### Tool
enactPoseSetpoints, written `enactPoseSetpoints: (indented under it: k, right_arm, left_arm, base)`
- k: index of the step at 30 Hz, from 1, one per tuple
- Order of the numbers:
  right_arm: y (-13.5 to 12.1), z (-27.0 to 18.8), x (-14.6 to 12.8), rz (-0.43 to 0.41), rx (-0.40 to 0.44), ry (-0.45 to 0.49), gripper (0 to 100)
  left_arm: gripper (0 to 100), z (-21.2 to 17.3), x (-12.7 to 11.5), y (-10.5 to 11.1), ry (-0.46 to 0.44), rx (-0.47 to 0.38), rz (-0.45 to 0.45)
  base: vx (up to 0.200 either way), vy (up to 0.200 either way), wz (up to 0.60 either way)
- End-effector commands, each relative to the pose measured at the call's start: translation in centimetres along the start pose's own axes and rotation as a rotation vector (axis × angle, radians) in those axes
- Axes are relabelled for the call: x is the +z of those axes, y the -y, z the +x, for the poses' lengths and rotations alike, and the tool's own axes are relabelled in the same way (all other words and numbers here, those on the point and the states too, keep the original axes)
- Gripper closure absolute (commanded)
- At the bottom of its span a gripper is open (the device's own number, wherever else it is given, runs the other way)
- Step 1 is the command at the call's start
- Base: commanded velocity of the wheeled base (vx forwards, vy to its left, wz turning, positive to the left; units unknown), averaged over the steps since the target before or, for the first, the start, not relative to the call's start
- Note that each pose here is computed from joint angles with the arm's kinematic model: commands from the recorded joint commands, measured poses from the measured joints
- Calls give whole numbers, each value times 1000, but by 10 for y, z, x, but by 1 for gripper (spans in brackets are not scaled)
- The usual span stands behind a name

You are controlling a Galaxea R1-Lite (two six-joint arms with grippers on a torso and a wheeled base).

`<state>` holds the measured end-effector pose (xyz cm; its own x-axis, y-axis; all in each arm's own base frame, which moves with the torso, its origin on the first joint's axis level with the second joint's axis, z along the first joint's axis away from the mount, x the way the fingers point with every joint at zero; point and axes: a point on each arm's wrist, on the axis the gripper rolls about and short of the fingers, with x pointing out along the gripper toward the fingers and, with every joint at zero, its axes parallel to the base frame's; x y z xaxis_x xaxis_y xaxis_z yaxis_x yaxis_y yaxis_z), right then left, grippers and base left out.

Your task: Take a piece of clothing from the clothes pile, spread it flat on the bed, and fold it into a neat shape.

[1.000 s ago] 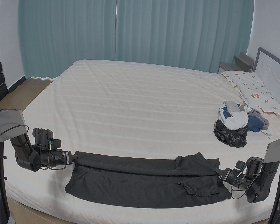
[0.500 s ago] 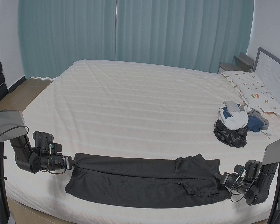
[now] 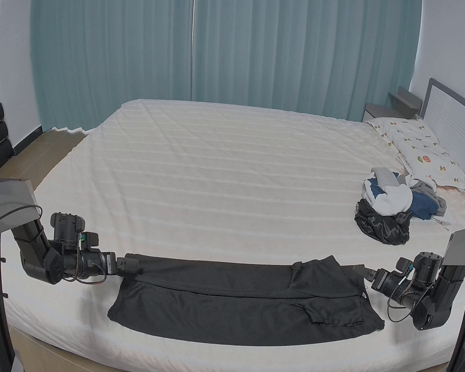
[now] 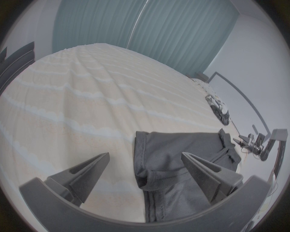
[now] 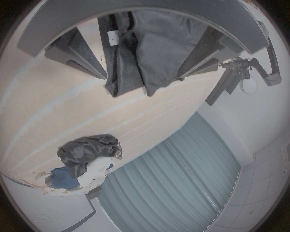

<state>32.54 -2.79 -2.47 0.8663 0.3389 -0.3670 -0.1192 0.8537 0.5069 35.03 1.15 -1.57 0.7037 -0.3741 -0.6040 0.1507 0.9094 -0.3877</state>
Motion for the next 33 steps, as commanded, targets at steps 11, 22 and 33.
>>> enactPoseSetpoints:
  k: [11, 22, 33]
  right_arm:
    - [10, 23, 14, 222, 12, 31, 0]
    - [23, 29, 14, 255, -21, 18, 0]
    - [29, 36, 14, 266, -31, 2, 0]
  left_arm:
    - [0, 33, 60, 23, 55, -8, -370]
    - [0, 41, 52, 25, -78, 37, -403]
    - [100, 49, 47, 20, -78, 84, -401]
  base:
    - [0, 0, 0]
    - [0, 0, 0]
    - [0, 0, 0]
